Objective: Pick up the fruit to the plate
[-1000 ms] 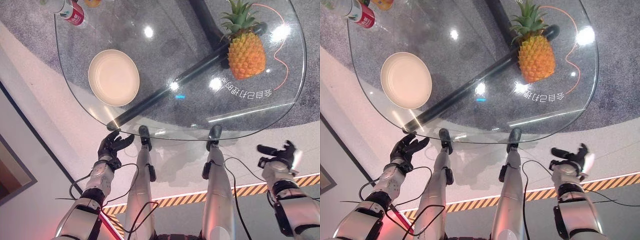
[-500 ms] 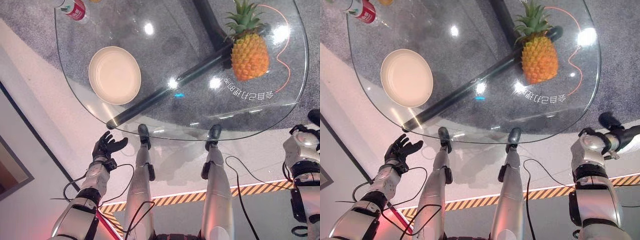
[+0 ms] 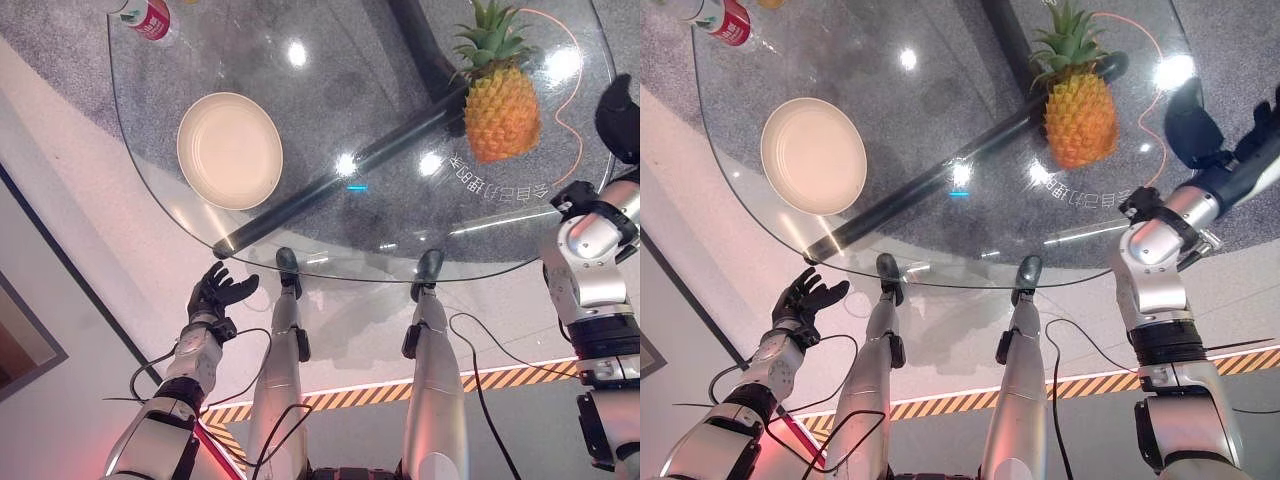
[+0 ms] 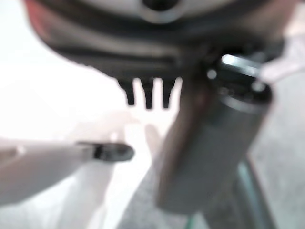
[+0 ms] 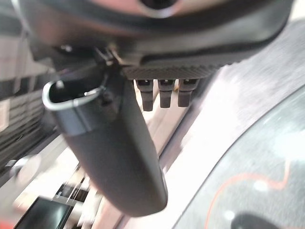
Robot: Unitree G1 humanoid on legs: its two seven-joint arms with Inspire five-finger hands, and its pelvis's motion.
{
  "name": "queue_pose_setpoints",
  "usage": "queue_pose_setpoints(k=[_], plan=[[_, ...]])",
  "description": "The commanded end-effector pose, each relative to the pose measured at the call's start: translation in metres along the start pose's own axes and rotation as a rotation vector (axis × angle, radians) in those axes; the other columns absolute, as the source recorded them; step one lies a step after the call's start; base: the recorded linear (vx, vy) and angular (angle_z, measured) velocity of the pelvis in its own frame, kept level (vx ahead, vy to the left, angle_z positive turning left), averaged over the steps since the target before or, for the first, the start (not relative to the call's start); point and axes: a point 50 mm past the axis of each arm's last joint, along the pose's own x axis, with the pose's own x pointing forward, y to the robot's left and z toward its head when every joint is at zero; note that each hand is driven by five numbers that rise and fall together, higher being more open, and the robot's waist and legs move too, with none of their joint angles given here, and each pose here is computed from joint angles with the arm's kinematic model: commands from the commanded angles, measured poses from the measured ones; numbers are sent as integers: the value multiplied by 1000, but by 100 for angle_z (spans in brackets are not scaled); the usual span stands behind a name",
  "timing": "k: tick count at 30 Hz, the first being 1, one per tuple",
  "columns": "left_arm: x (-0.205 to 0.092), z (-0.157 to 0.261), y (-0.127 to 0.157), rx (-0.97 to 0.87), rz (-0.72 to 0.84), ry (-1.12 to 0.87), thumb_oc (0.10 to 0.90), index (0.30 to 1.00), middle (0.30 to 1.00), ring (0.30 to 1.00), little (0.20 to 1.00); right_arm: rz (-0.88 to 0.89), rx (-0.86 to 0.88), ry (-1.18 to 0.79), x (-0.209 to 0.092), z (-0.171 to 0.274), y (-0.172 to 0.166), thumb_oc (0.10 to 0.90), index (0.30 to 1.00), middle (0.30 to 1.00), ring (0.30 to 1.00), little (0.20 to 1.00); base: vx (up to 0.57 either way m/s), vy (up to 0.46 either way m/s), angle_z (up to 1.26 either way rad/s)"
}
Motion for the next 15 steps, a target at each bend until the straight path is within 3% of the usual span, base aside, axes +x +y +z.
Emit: queue_pose_setpoints(k=[1,15], plan=[[-10,-15,31,17,114,8,800,900,900,900,900,56,4,-195,3,34,2,800,900,900,900,900,13,37,2],[-12,-22,26,34,93,20,800,900,900,900,900,326,-54,-92,-24,17,23,800,900,900,900,900,1,2,0]])
